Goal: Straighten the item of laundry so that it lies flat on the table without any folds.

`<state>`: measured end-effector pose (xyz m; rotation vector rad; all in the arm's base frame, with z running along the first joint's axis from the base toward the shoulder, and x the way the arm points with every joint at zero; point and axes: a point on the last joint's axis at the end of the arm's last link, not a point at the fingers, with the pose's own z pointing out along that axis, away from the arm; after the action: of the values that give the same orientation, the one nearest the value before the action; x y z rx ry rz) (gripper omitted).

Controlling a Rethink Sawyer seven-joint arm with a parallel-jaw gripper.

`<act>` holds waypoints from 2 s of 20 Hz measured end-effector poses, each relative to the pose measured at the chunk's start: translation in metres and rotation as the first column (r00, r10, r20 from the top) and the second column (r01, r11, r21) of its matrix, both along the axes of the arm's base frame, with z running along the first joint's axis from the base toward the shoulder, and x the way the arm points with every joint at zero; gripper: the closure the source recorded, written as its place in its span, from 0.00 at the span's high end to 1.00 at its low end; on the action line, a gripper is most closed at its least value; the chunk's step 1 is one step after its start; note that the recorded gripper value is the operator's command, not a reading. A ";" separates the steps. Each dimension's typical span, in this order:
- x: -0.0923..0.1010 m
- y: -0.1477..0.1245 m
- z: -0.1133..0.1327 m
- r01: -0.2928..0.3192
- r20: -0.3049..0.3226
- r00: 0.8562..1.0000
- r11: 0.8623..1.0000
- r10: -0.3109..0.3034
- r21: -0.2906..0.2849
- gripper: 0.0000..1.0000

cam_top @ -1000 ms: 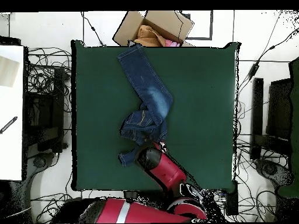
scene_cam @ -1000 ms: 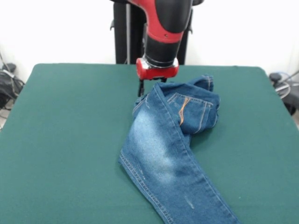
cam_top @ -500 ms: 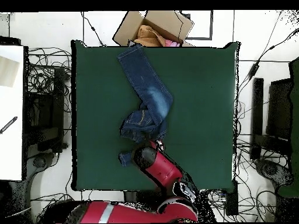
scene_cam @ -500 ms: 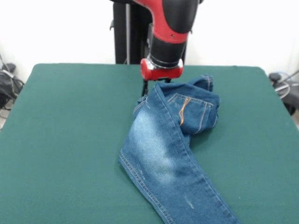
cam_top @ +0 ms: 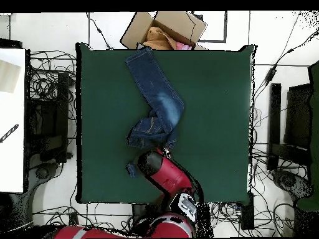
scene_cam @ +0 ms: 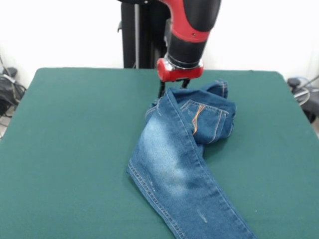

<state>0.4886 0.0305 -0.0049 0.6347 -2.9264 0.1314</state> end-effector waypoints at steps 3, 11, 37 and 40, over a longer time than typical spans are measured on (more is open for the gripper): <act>0.005 0.001 0.009 -0.001 -0.020 1.000 1.000 0.001 0.014 1.00; 0.024 -0.010 0.032 0.014 -0.014 1.000 1.000 -0.014 0.022 1.00; 0.044 -0.023 0.063 0.027 0.039 0.999 1.000 -0.027 0.005 1.00; 0.046 -0.021 0.069 0.030 0.038 0.999 1.000 -0.030 -0.002 1.00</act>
<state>0.5344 0.0092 0.0638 0.5939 -2.9707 0.1453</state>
